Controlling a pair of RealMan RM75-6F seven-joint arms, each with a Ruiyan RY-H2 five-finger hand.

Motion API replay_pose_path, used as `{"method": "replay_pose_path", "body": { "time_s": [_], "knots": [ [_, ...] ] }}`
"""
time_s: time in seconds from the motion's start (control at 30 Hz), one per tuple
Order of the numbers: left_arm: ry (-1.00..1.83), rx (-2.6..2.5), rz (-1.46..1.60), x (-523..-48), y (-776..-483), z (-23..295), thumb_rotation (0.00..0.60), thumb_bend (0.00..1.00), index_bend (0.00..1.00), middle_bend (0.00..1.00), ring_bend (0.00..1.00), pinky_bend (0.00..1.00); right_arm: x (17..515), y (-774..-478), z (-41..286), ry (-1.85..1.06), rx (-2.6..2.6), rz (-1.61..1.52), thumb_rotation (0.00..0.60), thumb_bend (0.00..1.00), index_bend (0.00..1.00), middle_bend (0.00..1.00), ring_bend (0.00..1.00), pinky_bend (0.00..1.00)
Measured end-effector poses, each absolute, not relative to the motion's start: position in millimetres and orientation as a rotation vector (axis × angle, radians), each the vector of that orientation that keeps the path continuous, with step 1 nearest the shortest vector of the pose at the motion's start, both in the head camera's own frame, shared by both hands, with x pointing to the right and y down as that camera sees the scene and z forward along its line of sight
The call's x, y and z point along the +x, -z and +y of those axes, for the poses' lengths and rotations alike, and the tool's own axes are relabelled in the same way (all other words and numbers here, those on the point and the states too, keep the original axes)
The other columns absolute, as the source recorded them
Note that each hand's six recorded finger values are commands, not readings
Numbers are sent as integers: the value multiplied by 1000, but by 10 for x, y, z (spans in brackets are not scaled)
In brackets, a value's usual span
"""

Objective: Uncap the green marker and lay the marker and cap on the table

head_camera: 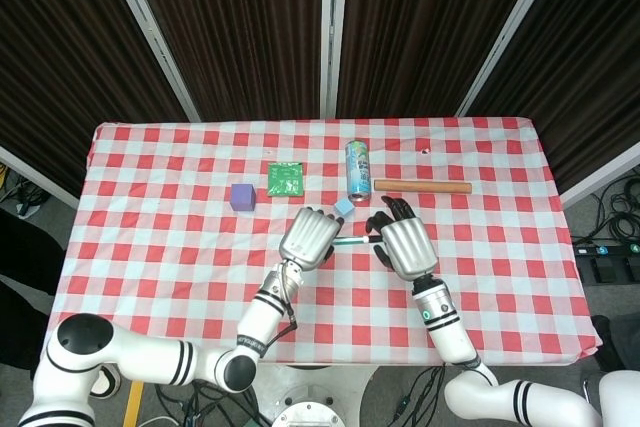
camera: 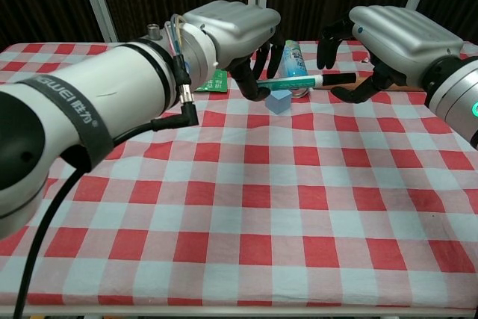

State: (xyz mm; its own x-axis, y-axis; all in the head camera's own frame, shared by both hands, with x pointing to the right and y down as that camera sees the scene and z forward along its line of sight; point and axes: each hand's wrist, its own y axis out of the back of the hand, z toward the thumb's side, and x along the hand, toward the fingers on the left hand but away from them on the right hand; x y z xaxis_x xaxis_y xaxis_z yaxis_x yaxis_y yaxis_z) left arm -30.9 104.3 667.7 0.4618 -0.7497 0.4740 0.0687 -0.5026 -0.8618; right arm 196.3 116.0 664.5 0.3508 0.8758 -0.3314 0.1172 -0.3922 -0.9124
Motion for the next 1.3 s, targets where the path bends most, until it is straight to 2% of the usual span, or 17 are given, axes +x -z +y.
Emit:
{"method": "replay_pose_path", "body": {
  "time_s": [0.4,1.07,1.3],
  "knots": [
    [1151,-1817,578,-329,-6677,1060,600,432,594,603,546,580,1956,-6680,1162,-1123,-1762,-888,600,204,541,495,193,205],
    [1154,-1808,580,-386,-6652,1061,600,432,594,603,546,580,1956,-6636,1136,-1106,-1745,-919,600,258,736,645,305,236],
    [1173,-1802,594,-522,-6671,1043,600,433,594,603,546,580,2092,-6653,1161,-1134,-1727,-933,600,270,757,660,311,241]
  ]
}}
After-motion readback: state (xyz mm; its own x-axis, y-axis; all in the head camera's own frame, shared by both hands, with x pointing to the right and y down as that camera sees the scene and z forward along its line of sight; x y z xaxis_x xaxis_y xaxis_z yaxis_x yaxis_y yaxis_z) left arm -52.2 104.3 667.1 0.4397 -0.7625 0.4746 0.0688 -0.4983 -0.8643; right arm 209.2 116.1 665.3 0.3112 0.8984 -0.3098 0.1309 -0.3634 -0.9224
